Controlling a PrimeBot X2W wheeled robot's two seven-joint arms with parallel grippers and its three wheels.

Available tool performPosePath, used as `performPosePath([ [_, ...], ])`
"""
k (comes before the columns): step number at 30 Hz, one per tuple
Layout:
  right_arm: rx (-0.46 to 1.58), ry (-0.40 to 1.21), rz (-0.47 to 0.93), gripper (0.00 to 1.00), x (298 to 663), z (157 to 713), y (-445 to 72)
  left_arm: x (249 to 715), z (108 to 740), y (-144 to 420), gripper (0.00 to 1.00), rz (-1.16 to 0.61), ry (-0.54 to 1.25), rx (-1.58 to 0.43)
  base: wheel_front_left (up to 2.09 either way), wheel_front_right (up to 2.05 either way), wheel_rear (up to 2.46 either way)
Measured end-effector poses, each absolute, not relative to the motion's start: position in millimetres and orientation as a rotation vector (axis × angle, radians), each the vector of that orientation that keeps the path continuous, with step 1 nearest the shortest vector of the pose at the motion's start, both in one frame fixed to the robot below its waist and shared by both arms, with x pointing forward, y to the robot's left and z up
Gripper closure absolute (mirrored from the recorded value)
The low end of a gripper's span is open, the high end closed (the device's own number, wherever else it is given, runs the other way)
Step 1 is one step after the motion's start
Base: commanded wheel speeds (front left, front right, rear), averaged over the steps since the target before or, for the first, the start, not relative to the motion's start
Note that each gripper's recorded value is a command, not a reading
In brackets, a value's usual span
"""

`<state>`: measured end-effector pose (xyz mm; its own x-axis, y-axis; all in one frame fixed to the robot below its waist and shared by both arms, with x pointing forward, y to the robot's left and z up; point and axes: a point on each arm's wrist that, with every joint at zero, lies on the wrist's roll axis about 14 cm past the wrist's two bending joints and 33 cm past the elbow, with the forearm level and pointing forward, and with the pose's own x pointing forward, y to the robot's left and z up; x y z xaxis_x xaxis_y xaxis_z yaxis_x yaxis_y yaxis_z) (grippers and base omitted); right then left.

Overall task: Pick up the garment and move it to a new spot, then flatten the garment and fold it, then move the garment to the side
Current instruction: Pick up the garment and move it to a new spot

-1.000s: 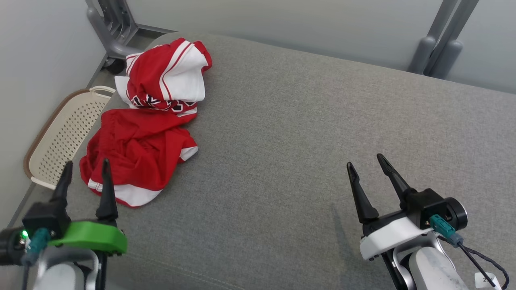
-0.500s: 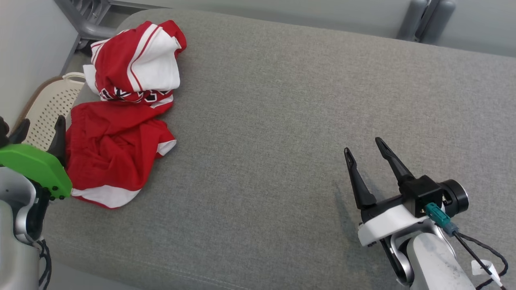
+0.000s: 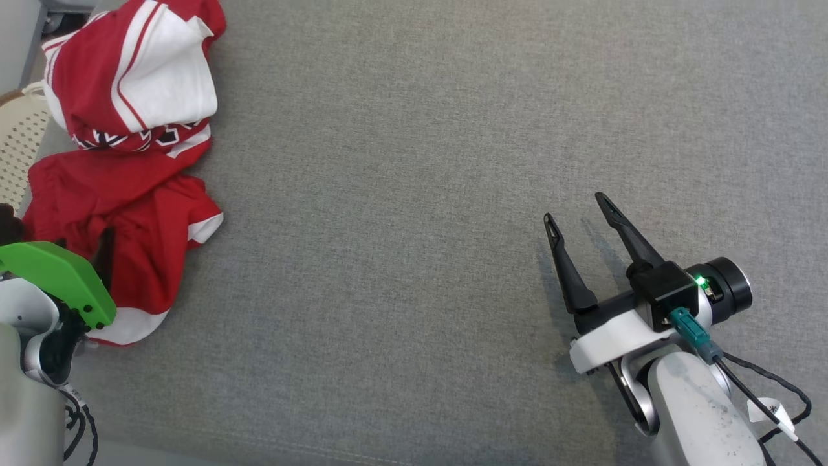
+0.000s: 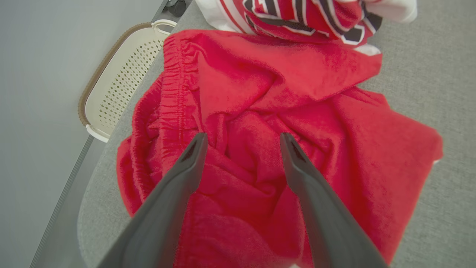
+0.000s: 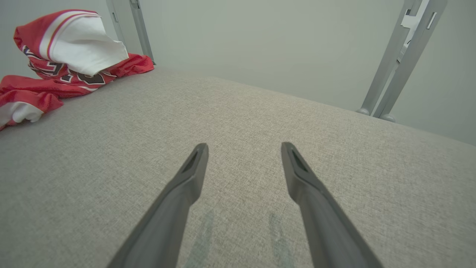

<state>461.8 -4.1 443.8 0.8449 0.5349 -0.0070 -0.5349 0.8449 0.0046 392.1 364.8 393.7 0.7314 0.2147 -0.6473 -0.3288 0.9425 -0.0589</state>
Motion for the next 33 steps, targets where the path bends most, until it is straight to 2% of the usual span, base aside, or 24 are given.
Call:
performPosePath([
  [12, -0.018, 0.053, 0.528, 0.0, 467, 420, -21, 398, 350, 364, 0.01, 0.312, 0.808, -0.194, 0.0, 0.0, 0.0],
  [13, -0.019, 0.054, 0.527, 0.0, 467, 419, -21, 399, 349, 364, 0.43, 0.312, 0.808, -0.193, 0.0, 0.0, 0.0],
  [14, -0.02, 0.055, 0.527, 0.0, 467, 419, -22, 400, 349, 364, 0.63, 0.31, 0.808, -0.191, 0.0, 0.0, 0.0],
  [15, -0.021, 0.054, 0.527, 0.0, 467, 419, -22, 401, 349, 364, 0.77, 0.309, 0.806, -0.189, 0.0, 0.0, 0.0],
  [16, -0.022, 0.053, 0.527, 0.0, 467, 420, -22, 401, 349, 364, 1.0, 0.309, 0.805, -0.189, 0.0, 0.0, 0.0],
  [26, -0.026, 0.035, 0.526, 0.0, 466, 429, -22, 399, 358, 372, 1.0, 0.313, 0.777, -0.175, 0.0, 0.0, 0.0],
  [33, -0.02, 0.011, 0.526, 0.0, 464, 442, -21, 409, 395, 392, 1.0, 0.313, 0.675, -0.106, 0.0, 0.0, 0.0],
])
